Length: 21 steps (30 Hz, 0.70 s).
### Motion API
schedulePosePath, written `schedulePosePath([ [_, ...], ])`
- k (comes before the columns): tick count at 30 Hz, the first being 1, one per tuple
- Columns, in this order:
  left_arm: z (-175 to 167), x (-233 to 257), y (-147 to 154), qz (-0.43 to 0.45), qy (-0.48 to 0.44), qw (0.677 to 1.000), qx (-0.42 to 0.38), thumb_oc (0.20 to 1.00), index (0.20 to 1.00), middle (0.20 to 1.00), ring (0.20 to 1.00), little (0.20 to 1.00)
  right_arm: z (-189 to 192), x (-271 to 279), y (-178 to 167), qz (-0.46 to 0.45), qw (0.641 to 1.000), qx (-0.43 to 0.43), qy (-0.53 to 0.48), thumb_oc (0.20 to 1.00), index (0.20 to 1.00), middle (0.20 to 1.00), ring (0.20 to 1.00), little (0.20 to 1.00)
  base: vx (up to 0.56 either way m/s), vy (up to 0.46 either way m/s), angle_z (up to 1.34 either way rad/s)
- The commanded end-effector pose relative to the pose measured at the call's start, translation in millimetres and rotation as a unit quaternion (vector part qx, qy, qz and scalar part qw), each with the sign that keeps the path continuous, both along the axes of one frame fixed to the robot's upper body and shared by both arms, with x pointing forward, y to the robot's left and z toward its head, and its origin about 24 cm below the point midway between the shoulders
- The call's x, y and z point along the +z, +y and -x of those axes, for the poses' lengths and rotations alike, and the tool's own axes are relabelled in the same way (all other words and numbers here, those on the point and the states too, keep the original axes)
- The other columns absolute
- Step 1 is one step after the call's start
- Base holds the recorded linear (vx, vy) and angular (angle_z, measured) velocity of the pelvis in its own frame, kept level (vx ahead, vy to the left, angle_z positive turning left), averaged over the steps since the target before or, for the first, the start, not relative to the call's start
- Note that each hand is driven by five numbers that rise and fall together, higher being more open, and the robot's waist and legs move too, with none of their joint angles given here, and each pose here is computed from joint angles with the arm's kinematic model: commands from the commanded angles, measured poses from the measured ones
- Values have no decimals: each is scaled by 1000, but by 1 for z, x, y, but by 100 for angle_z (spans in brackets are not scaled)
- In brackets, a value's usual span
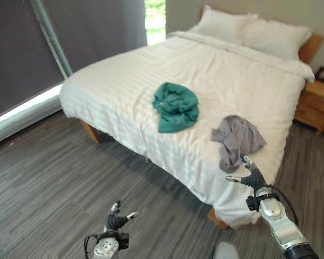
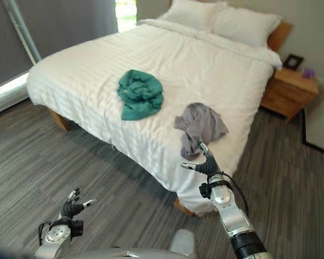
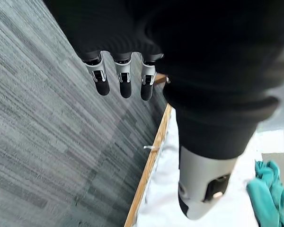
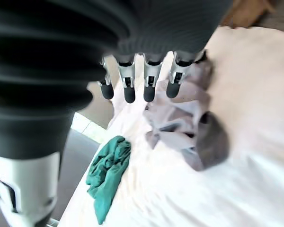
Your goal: Pick up bed clothes into laundry basket.
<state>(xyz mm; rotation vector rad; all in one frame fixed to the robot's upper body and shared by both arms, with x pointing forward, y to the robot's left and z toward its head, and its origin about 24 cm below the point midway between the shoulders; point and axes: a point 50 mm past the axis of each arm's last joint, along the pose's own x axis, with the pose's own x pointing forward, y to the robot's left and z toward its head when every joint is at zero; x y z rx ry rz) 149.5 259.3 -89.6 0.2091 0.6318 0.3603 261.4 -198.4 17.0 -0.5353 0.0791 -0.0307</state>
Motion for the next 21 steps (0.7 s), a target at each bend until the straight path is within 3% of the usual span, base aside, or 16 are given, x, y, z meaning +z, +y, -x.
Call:
schedulePosePath([
  [1, -50, 41, -1, -45, -108, 992, -47, 1000, 1000, 1000, 1000, 1000, -32, 53, -12, 94, 988, -24, -122, 1000, 1000, 1000, 1000, 1000, 225, -42, 59],
  [2, -50, 42, -1, -45, -109, 992, -47, 1000, 1000, 1000, 1000, 1000, -33, 54, -12, 95, 988, -24, -123, 1000, 1000, 1000, 1000, 1000, 314, 1, 35],
  [3, -81, 71, -2, -55, -170, 982, -66, 1000, 1000, 1000, 1000, 1000, -40, 50, -24, 165, 980, -44, -103, 1000, 1000, 1000, 1000, 1000, 341, -31, 28],
  [5, -96, 85, -7, -56, -203, 975, -71, 1000, 1000, 1000, 1000, 1000, -49, 45, -36, 221, 970, -65, -82, 1000, 1000, 1000, 1000, 1000, 356, -96, 46],
  [9, -103, 87, -19, -36, -225, 972, -50, 1000, 1000, 1000, 1000, 1000, -56, 46, -50, 294, 949, -89, -68, 1000, 1000, 1000, 1000, 1000, 302, -118, 10],
  [15, -109, 89, -27, -20, -239, 969, -54, 1000, 1000, 1000, 1000, 1000, -60, 43, -61, 311, 944, -97, -46, 1000, 1000, 1000, 1000, 1000, 256, -101, -39],
  [21, -105, 81, -19, -17, -222, 974, -29, 1000, 1000, 1000, 1000, 1000, -67, 29, -59, 312, 947, -80, 3, 1000, 1000, 1000, 1000, 1000, 232, 227, -48],
])
